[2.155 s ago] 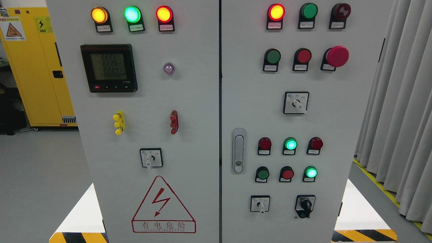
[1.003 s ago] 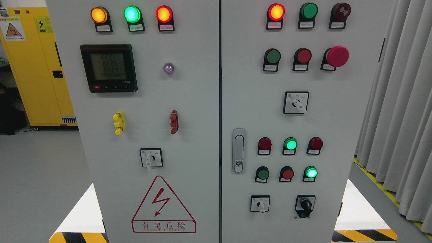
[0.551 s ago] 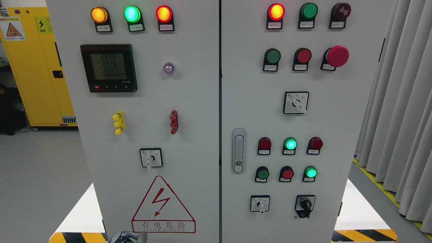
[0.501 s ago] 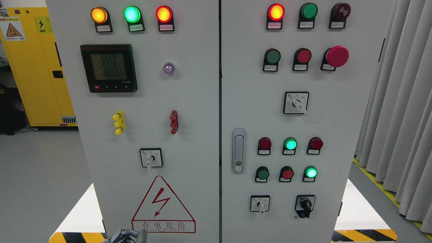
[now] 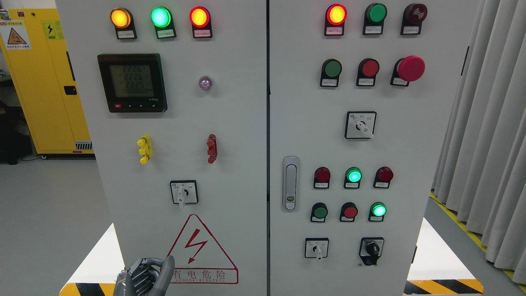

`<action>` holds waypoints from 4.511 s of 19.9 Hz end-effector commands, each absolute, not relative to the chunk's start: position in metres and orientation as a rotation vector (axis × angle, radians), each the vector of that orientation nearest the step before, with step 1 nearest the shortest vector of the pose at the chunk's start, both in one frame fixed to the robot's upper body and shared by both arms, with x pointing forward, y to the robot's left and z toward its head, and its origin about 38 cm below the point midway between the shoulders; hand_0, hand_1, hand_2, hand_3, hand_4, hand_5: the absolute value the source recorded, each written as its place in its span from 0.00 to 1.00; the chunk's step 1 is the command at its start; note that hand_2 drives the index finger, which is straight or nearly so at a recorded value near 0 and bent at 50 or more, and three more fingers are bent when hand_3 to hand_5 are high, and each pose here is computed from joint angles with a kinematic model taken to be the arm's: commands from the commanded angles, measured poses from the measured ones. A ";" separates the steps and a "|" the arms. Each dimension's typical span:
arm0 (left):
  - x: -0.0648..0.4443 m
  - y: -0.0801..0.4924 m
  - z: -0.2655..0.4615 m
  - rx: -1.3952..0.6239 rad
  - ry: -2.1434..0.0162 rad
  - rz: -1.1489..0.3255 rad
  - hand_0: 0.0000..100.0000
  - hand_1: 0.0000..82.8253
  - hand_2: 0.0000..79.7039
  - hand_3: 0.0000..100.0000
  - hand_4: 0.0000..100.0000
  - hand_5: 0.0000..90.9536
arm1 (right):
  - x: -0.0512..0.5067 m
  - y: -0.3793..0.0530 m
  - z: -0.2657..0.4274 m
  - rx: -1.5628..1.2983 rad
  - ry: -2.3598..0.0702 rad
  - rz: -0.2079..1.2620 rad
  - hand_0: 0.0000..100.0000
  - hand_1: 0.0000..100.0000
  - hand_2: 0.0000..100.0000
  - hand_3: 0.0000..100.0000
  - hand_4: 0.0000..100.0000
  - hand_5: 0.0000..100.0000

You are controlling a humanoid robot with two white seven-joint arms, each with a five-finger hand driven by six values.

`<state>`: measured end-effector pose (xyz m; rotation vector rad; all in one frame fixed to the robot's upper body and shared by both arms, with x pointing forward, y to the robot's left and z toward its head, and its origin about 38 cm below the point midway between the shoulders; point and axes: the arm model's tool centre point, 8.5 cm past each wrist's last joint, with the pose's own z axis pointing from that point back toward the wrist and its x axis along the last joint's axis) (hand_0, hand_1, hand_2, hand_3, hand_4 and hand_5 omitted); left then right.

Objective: Turn on light switch 1

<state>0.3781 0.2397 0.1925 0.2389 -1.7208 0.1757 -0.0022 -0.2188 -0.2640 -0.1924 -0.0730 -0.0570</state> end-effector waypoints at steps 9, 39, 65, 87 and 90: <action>0.394 0.209 0.226 0.212 -1.761 0.160 0.11 0.78 0.74 0.90 0.91 0.93 | -0.002 -0.219 -0.264 -0.192 -0.072 -0.057 0.00 0.50 0.04 0.00 0.00 0.00; 0.413 0.206 0.264 0.283 -1.755 0.218 0.13 0.83 0.74 0.90 0.89 0.93 | -0.002 -0.219 -0.264 -0.192 -0.072 -0.057 0.00 0.50 0.04 0.00 0.00 0.00; 0.420 0.200 0.281 0.301 -1.751 0.220 0.17 0.84 0.75 0.90 0.89 0.93 | -0.002 -0.219 -0.264 -0.192 -0.072 -0.057 0.00 0.50 0.04 0.00 0.00 0.00; 0.425 0.200 0.286 0.312 -1.747 0.231 0.18 0.82 0.75 0.90 0.89 0.93 | -0.002 -0.219 -0.264 -0.192 -0.072 -0.057 0.00 0.50 0.04 0.00 0.00 0.00; 0.425 0.200 0.287 0.313 -1.742 0.230 0.18 0.81 0.75 0.89 0.89 0.93 | -0.002 -0.219 -0.264 -0.192 -0.072 -0.057 0.00 0.50 0.04 0.00 0.00 0.00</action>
